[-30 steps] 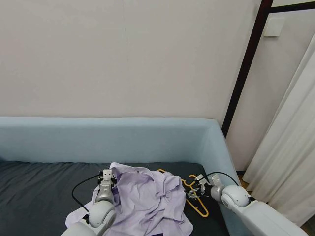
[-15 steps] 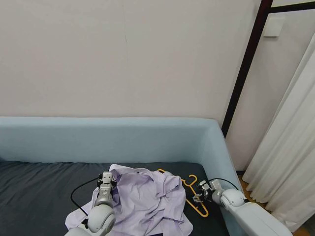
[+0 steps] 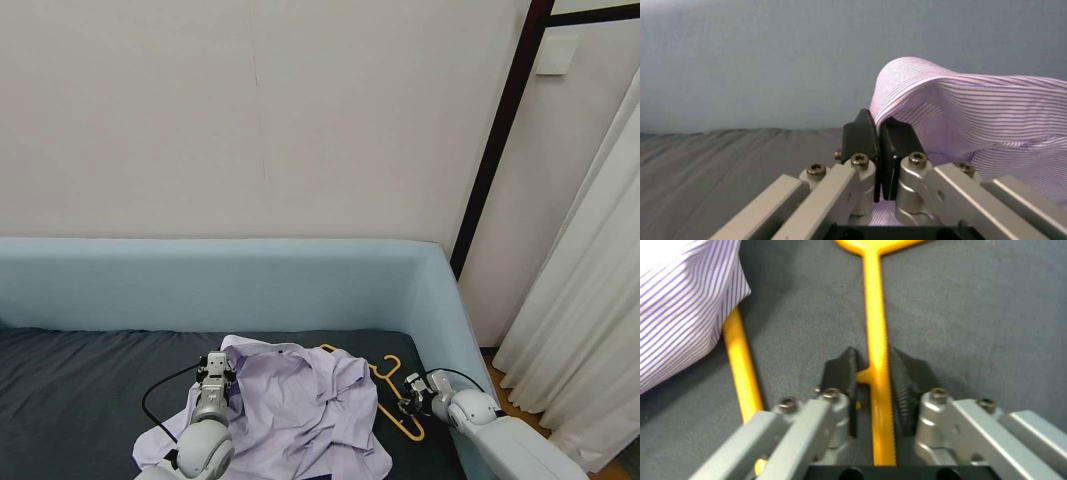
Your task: Pick up the clothes from the sofa and hang them on the clothes hanger.
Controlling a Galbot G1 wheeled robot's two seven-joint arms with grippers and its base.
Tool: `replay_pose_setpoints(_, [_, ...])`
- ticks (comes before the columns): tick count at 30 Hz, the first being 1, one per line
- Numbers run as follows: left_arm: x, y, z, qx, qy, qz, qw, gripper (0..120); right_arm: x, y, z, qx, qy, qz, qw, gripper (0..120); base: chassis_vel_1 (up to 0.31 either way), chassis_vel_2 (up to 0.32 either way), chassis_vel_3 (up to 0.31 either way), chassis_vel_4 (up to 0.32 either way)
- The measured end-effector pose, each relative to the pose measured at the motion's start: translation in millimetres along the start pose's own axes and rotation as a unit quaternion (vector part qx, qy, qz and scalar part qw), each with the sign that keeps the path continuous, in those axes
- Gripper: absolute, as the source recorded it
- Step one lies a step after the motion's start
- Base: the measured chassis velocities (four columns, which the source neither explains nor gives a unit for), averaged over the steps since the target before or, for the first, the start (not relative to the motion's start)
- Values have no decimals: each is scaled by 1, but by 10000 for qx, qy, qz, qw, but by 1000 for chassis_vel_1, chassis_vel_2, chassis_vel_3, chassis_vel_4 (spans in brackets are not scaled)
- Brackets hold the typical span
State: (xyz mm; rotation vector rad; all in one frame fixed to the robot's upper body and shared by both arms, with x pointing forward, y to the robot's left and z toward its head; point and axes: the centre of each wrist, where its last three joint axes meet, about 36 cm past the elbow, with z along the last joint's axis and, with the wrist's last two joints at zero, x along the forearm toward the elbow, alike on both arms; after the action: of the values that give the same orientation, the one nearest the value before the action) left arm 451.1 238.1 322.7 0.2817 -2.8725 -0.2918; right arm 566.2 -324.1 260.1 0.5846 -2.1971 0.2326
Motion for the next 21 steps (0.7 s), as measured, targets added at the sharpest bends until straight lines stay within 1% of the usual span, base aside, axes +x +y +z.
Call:
replay_pose_setpoints(2, [0,0,0,-1,1,5,10000,0,0,0,0,-27,-18,-17,10000,6,0,0,0,0])
replay_pose_setpoints(6, [0,-1,0,5,0,8,10000,0,0,0,1,-91,-75,-22,9999,4,0,0,0,0])
replay_pose_setpoints(11, [1,-1,0,7,-6,20,10000,0,1,-2,-2,-241,-284,208,9991,4,0,0,0,0])
replay_pose_setpoints(14, [1,-1,-1,15,-6,23,10000,0,4,-7,-12,-413,-579,477,9963,4,0,0,0,0])
replay_pose_setpoints(15, [1,0,-1,15,-3,22,10000,0,7,-9,-22,-581,-802,672,9928,4,0,0,0,0])
replay_pose_setpoints(16, [1,0,-1,15,-3,22,10000,0,7,-9,-22,-581,-802,672,9928,4,0,0,0,0])
replay_pose_setpoints(18, [1,1,-1,7,-4,25,10000,0,10,-11,-35,-891,-1173,940,9846,4,0,0,0,0])
replay_pose_setpoints(21, [2,2,-1,-11,-14,60,10000,0,19,-7,-54,-1160,-1721,1148,9715,4,0,0,0,0])
